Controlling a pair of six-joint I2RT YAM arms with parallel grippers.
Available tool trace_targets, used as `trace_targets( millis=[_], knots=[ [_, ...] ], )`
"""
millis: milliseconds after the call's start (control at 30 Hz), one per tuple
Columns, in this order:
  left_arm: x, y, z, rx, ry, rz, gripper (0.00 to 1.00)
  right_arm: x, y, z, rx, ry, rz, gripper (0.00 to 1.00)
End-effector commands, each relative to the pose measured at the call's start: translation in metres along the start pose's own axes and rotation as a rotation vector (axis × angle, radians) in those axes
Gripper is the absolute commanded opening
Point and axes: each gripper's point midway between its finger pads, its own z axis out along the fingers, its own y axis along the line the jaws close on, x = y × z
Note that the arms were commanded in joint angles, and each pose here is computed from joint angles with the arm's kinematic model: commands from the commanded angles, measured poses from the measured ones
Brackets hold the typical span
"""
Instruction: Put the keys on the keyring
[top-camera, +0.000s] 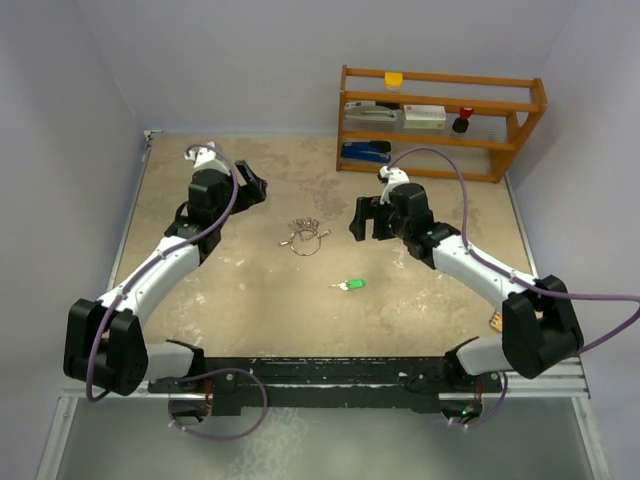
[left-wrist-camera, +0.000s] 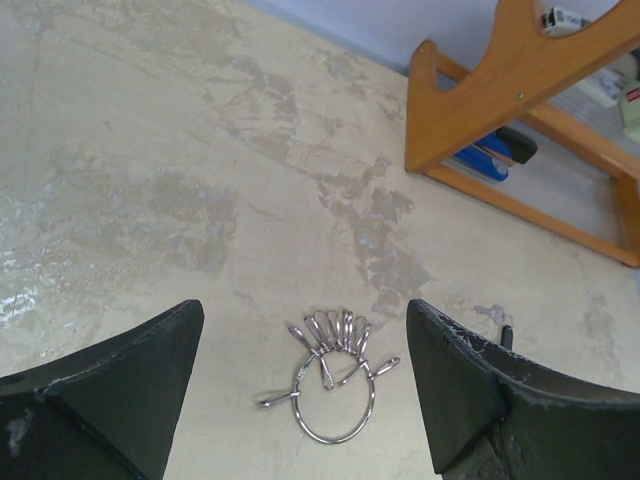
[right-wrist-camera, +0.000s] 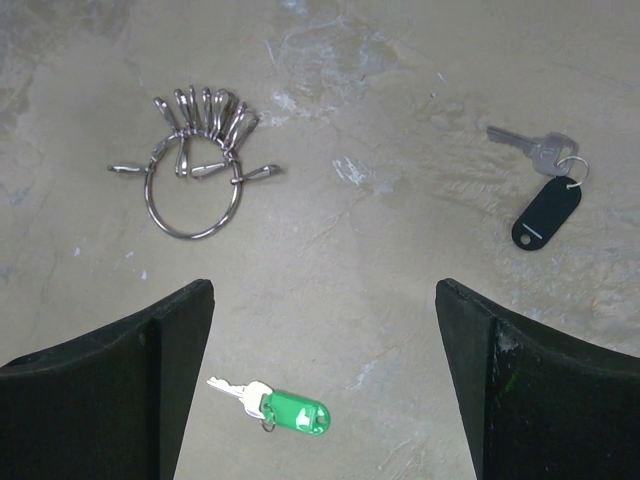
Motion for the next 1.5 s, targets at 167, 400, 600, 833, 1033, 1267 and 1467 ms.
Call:
trace_targets(
  millis=[167, 400, 600, 833, 1033, 1267, 1467],
  knots=[
    [-0.021, -0.02, 0.002, 0.007, -0.058, 0.054, 0.84, -0.04, 0.011, -0.002, -0.02, -0.091, -0.007, 0.93],
    [-0.014, -0.019, 0.007, 0.002, -0.041, 0.068, 0.84, -0.038, 0.012, -0.001, -0.026, -0.091, -0.002, 0.91],
    [-0.011, -0.022, 0.011, 0.008, -0.034, 0.074, 0.82, -0.037, 0.014, 0.005, -0.042, -0.075, -0.003, 0.87],
    [-0.009, -0.023, 0.013, 0.006, -0.03, 0.079, 0.81, -0.036, 0.015, 0.01, -0.047, -0.067, -0.002, 0.84],
    [-0.01, -0.022, 0.014, 0.001, -0.031, 0.085, 0.81, -0.035, 0.016, 0.013, -0.05, -0.058, -0.001, 0.83],
    [-0.01, -0.022, 0.014, -0.001, -0.03, 0.089, 0.81, -0.034, 0.016, 0.016, -0.053, -0.05, -0.002, 0.82],
    [-0.007, -0.022, 0.016, -0.003, -0.024, 0.095, 0.81, -0.033, 0.017, 0.017, -0.056, -0.046, -0.003, 0.82]
  ],
)
